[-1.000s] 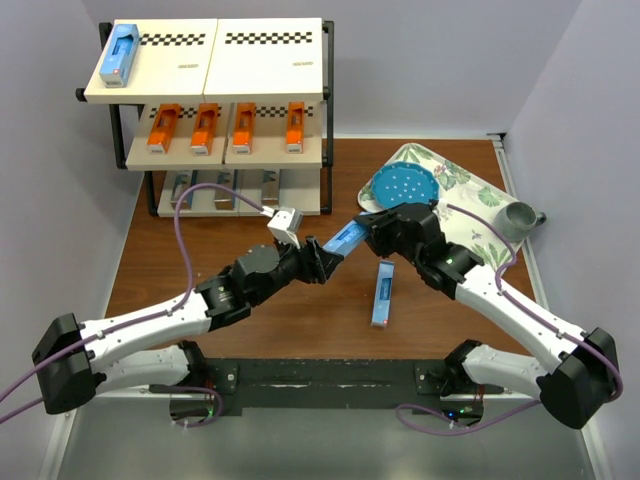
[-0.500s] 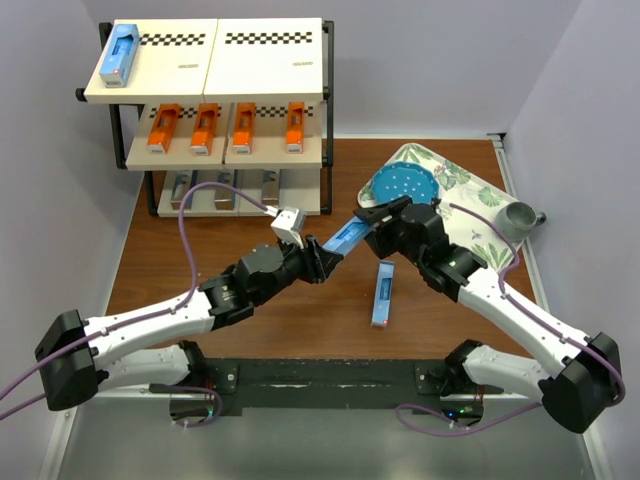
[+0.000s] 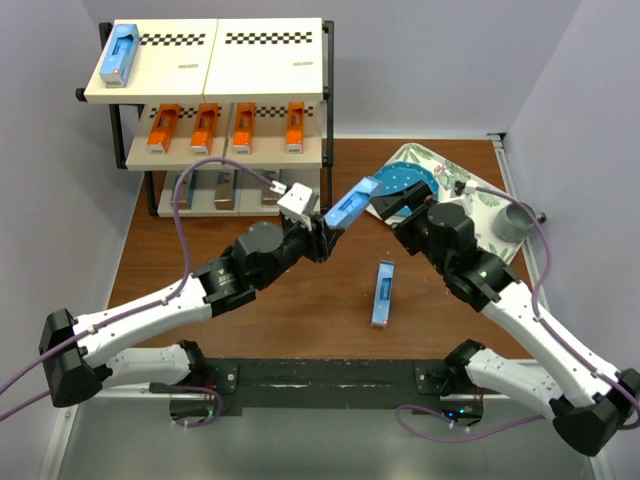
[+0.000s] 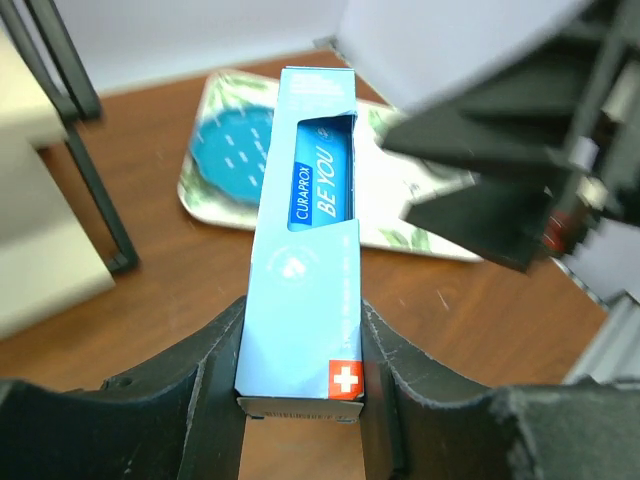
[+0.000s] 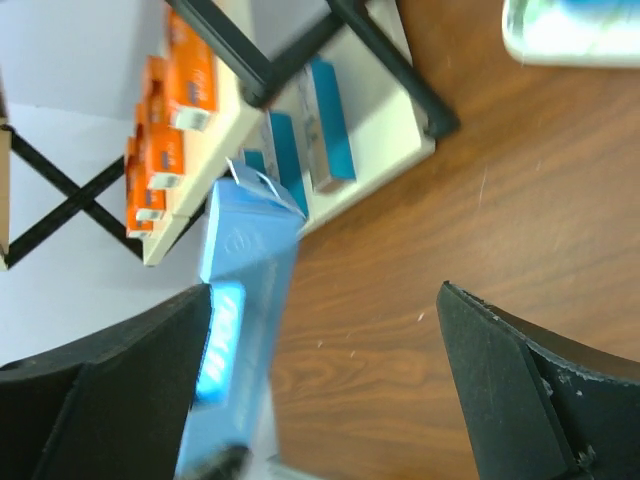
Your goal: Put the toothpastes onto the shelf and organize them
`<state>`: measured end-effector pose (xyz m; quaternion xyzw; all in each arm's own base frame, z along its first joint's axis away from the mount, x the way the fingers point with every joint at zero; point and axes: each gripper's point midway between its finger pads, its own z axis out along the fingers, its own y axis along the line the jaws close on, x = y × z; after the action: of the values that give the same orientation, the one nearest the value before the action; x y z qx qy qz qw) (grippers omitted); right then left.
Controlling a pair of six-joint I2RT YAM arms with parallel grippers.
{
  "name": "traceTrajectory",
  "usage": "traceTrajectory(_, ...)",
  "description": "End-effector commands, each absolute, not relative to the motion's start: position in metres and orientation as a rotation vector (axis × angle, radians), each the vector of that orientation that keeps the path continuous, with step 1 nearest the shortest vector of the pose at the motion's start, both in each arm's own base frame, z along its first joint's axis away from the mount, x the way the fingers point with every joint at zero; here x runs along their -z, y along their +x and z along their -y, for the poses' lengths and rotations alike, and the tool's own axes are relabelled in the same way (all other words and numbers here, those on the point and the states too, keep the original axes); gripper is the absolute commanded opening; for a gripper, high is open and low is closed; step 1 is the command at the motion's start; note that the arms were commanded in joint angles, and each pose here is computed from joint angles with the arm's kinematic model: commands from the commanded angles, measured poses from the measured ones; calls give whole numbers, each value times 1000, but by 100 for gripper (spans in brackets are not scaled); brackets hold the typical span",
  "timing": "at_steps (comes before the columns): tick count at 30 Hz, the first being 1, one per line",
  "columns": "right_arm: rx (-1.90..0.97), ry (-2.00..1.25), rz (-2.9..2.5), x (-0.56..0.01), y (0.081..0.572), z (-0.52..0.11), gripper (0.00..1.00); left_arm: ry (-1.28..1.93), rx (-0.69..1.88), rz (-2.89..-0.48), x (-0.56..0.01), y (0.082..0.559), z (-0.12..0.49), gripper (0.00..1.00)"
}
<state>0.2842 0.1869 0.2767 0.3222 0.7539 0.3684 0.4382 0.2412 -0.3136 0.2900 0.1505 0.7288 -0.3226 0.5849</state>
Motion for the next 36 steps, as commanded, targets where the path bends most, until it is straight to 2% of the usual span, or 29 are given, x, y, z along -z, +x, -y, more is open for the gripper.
traceTrajectory(1, -675, 653, -1810, -299, 275, -142, 98, 324, 636, -1498, -385, 275, 298, 8)
traceTrajectory(9, -512, 531, -1713, -324, 252, -98, 98, 326, 490, -1460, -444, 324, 272, 9)
traceTrajectory(12, -446, 485, -1735, -321, 248, -90, 98, 272, 439, -1406, -488, 339, 249, 9)
traceTrajectory(15, -397, 438, -1758, -318, 245, -86, 98, 233, 360, -1445, -495, 364, 224, 10)
traceTrajectory(16, -384, 428, -1764, -316, 245, -86, 98, 192, 342, -1415, -516, 369, 207, 10)
traceTrajectory(19, -346, 392, -1779, -314, 245, -83, 98, 159, 283, -1403, -532, 384, 182, 10)
traceTrajectory(31, -259, 209, -1844, -299, 259, -98, 98, -50, 62, -1447, -537, 431, 57, 12)
traceTrajectory(36, -275, 213, -1854, -289, 264, -105, 98, -81, 21, -1476, -529, 442, 27, 14)
